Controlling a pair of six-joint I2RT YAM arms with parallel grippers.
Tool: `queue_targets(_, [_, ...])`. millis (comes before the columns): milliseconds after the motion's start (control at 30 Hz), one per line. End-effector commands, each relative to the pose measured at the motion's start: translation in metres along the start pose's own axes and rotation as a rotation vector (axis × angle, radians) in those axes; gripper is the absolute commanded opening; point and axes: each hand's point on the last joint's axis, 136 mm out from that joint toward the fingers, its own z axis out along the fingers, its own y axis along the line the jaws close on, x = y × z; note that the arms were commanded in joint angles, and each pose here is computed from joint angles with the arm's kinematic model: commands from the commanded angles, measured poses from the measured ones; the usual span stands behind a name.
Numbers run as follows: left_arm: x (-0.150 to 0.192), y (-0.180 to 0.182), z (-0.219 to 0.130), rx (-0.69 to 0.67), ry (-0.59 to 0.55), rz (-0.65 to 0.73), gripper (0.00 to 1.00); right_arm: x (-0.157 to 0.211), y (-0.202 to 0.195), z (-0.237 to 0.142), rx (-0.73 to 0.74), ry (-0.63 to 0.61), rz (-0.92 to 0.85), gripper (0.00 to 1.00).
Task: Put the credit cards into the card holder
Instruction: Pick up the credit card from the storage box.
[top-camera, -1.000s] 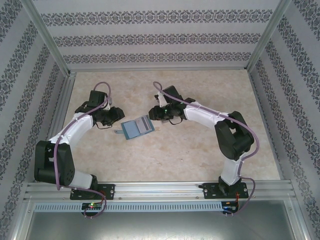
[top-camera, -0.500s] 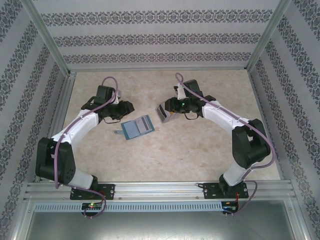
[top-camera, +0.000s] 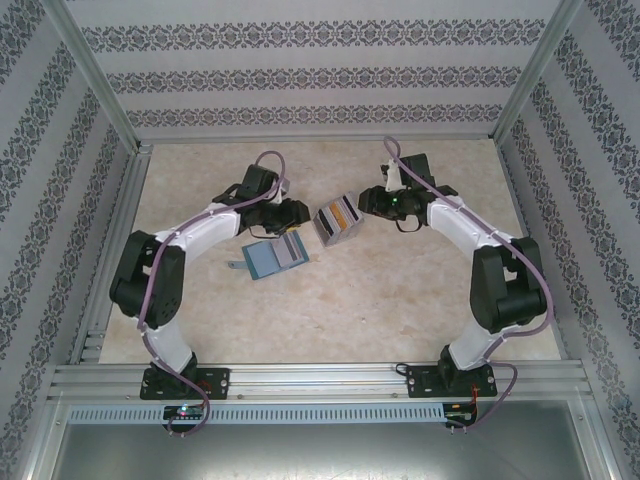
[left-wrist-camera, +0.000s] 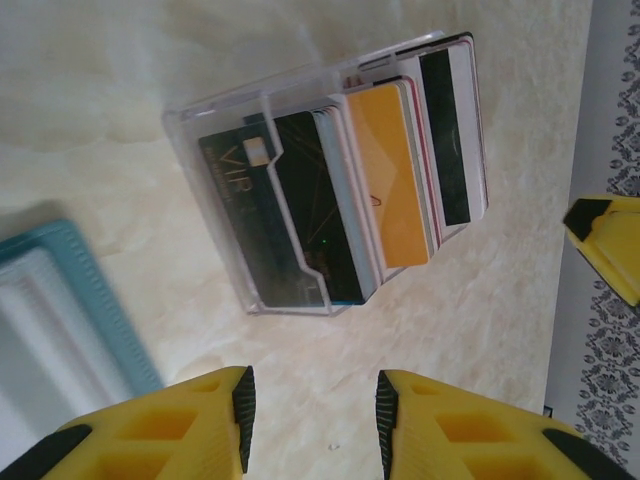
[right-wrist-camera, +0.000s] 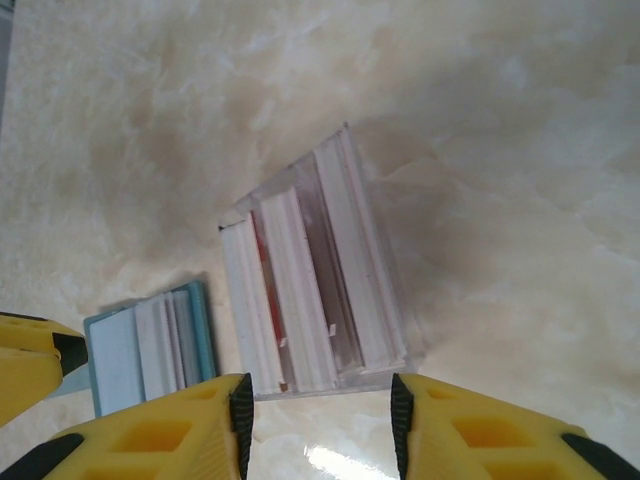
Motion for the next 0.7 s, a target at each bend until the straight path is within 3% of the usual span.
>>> queue_targets(0, [-0.006, -0.023, 0.013, 0.065, 0.001, 0.02, 0.39, 0.0, 0.002, 0.01, -0.013, 0.043, -0.021, 0.44])
queue_targets(433, [0.001, -0.007, 0.054, 0.065, 0.059, -0.02, 0.4, -0.004, -0.016, 0.037, 0.09, 0.12, -0.054, 0.45])
queue_targets(667, [0.002, -0.002, 0.065, 0.06, 0.073, -0.033, 0.4, -0.006, -0.01, 0.046, 0.065, 0.164, -0.069, 0.45])
